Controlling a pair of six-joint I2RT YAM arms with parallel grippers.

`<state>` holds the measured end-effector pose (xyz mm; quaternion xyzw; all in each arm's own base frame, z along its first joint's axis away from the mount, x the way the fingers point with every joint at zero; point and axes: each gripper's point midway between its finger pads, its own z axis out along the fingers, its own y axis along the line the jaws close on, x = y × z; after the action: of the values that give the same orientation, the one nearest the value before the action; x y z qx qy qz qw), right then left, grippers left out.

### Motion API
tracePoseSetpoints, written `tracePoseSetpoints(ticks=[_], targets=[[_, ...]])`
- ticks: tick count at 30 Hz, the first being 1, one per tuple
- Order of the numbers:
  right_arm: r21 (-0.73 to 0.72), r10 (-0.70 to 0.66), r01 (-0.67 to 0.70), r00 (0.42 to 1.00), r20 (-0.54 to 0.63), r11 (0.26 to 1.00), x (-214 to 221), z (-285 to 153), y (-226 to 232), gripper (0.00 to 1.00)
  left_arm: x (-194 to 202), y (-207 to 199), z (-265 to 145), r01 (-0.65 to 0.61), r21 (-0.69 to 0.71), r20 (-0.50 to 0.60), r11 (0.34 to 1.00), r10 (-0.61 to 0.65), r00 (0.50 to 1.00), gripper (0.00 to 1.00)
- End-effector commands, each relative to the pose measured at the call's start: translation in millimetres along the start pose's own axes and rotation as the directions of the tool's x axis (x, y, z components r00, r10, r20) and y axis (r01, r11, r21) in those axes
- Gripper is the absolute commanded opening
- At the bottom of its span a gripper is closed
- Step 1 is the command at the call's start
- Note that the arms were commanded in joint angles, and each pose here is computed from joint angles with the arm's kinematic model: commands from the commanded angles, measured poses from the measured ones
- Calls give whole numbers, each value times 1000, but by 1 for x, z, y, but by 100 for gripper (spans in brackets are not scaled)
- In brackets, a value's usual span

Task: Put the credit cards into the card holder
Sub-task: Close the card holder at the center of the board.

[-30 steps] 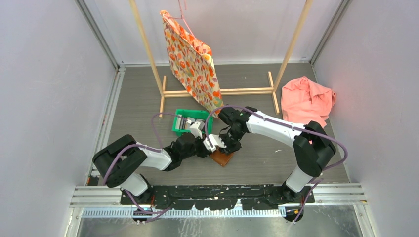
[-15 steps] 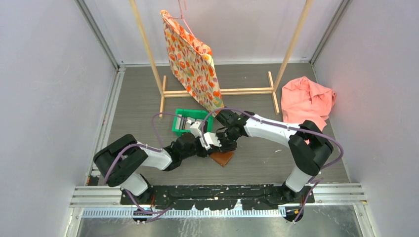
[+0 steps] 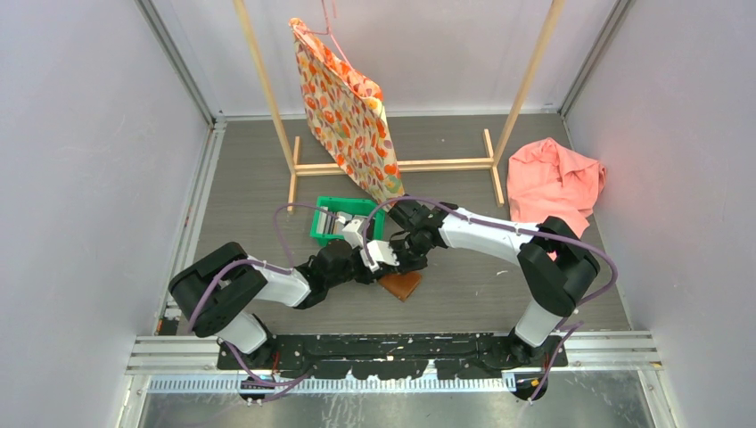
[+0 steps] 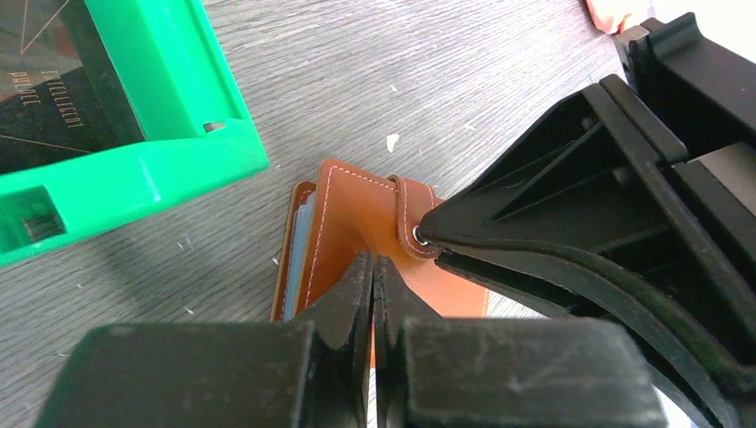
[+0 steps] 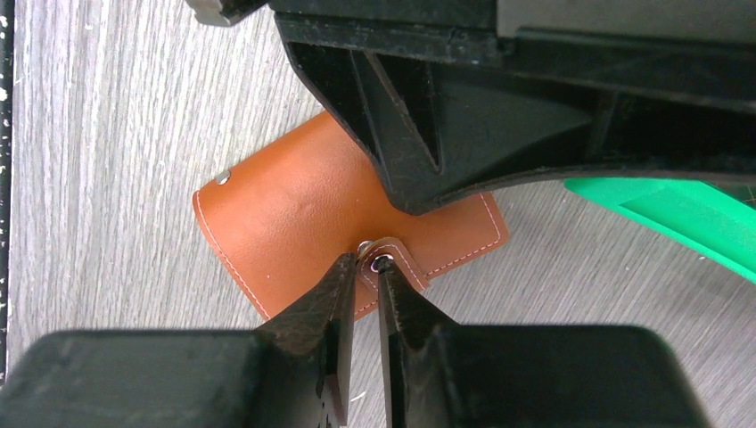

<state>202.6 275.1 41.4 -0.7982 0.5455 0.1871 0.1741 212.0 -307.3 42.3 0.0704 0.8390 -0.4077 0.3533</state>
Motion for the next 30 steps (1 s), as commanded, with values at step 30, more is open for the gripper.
tracePoseSetpoints(ticks=[30], targets=[[90, 6, -6, 1000, -1, 996, -2, -3, -19, 38, 4, 7, 2, -3, -17, -9, 1000, 3, 1000, 1]])
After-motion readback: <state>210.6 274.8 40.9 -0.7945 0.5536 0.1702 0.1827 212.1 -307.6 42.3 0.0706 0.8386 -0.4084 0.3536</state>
